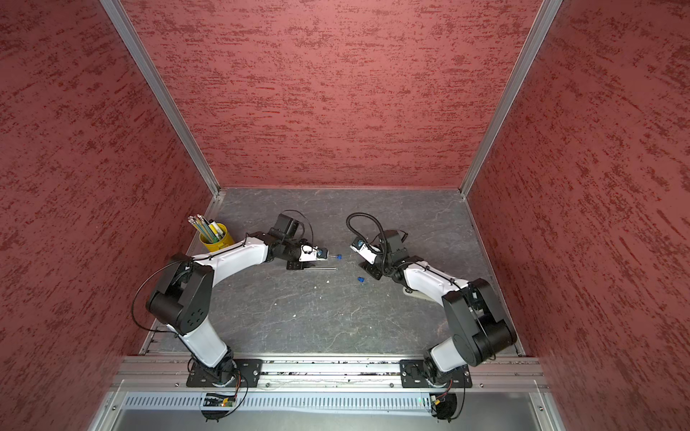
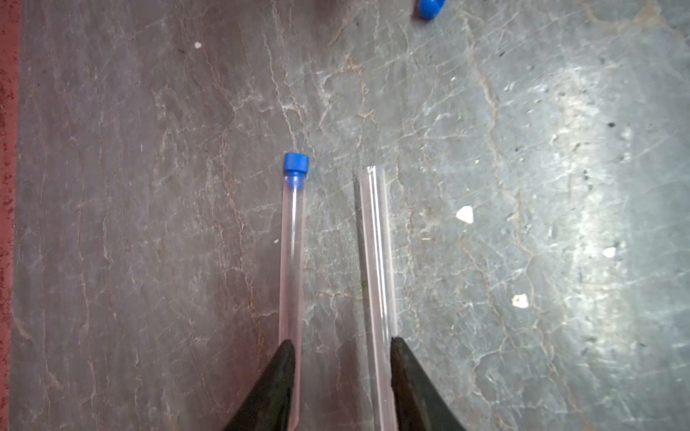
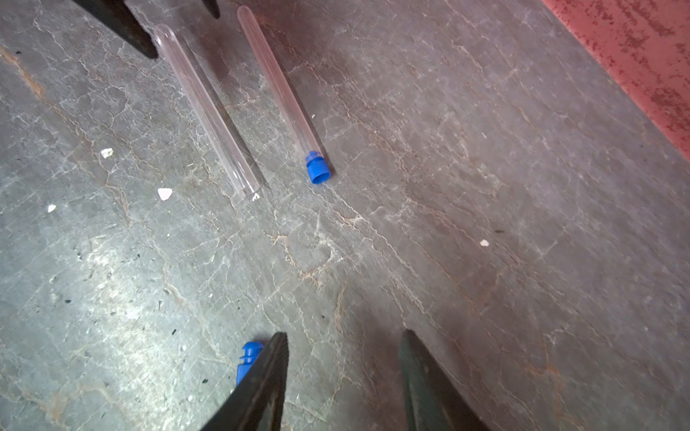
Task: Insert stoppers into test tubes
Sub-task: Pick up the test tube at the center of the board.
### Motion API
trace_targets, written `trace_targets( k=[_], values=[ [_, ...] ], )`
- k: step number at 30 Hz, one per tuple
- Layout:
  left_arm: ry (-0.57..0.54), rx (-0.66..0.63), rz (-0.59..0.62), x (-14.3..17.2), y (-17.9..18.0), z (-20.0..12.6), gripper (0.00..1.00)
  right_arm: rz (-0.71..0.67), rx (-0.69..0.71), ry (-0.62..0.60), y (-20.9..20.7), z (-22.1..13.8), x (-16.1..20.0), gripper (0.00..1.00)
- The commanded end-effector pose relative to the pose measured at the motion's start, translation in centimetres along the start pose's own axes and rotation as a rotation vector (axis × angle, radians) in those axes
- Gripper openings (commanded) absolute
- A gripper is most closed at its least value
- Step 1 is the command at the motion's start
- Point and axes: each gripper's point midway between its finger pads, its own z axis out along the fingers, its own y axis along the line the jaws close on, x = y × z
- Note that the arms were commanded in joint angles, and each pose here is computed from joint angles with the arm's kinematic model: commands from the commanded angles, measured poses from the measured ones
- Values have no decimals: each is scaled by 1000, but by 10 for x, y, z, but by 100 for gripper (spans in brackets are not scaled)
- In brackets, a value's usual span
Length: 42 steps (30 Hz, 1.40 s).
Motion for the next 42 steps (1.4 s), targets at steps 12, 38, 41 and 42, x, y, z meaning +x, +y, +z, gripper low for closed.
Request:
trace_targets(
  k=[12, 38, 41, 42],
  values=[
    [18, 118, -125, 1, -34, 7, 43, -12, 49, -10, -6, -8, -2, 51],
    [49, 100, -125, 12, -23, 31, 39, -9, 45, 18, -4, -5, 8, 51],
    [37, 65, -107, 9, -17, 27, 39, -10, 46, 17, -4, -5, 7, 51],
    [35, 51, -98, 8, -15, 26, 39, -10, 47, 18, -4, -5, 8, 51]
  ],
)
